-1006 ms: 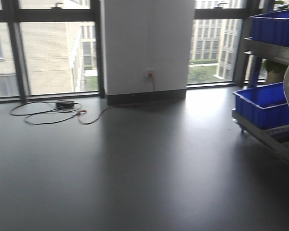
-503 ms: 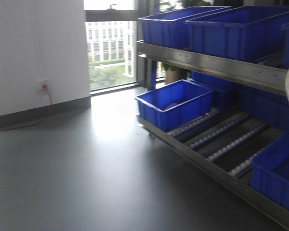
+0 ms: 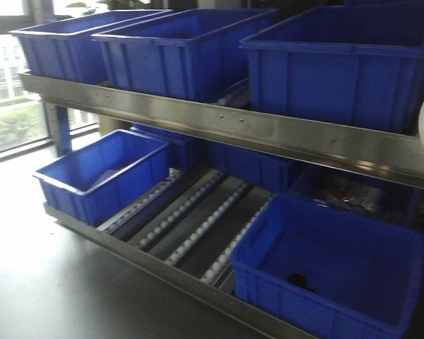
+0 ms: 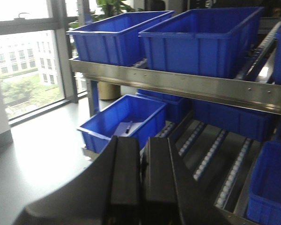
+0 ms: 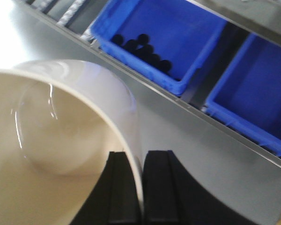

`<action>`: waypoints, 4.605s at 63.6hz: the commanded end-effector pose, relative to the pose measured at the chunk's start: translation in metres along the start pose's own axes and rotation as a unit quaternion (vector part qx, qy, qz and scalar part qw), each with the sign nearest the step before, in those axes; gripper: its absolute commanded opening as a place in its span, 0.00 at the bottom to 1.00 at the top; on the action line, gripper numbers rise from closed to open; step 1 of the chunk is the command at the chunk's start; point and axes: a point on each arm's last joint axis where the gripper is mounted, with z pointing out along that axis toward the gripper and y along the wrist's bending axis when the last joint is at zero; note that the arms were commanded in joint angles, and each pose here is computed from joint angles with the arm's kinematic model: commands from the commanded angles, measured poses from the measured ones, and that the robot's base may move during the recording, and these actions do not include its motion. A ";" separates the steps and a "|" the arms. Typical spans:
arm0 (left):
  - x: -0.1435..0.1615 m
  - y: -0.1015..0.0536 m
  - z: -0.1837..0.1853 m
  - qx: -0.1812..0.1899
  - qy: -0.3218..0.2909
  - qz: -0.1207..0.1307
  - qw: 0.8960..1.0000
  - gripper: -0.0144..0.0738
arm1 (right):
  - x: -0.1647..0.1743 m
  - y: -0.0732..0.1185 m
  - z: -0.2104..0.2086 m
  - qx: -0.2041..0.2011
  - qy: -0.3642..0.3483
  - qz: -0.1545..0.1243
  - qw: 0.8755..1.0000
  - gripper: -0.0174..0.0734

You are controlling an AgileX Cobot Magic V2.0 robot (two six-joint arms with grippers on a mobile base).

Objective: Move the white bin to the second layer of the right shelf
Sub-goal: 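Drive up to the roller shelf holding blue crates, then position the base close to the roller shelf's second layer, then lower the white bin onto the roller shelf with the right gripper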

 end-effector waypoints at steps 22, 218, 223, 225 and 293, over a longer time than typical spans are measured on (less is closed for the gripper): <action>0.004 0.000 0.000 -0.004 -0.031 -0.004 0.999 0.26 | -0.013 0.001 -0.006 -0.002 -0.049 -0.001 0.999 0.25; 0.004 0.000 0.000 -0.004 -0.031 -0.004 0.999 0.26 | -0.042 0.006 0.111 -0.009 0.056 0.044 0.997 0.25; 0.004 0.000 0.000 -0.004 -0.031 -0.004 0.999 0.26 | -0.041 0.005 0.117 -0.003 0.069 0.038 0.997 0.25; 0.004 0.000 0.000 -0.004 -0.031 -0.004 0.999 0.26 | -0.040 0.005 0.119 0.000 0.075 0.034 0.997 0.25; 0.004 0.000 0.000 -0.004 -0.031 -0.004 0.999 0.26 | -0.030 0.006 0.120 -0.002 0.131 0.044 0.990 0.50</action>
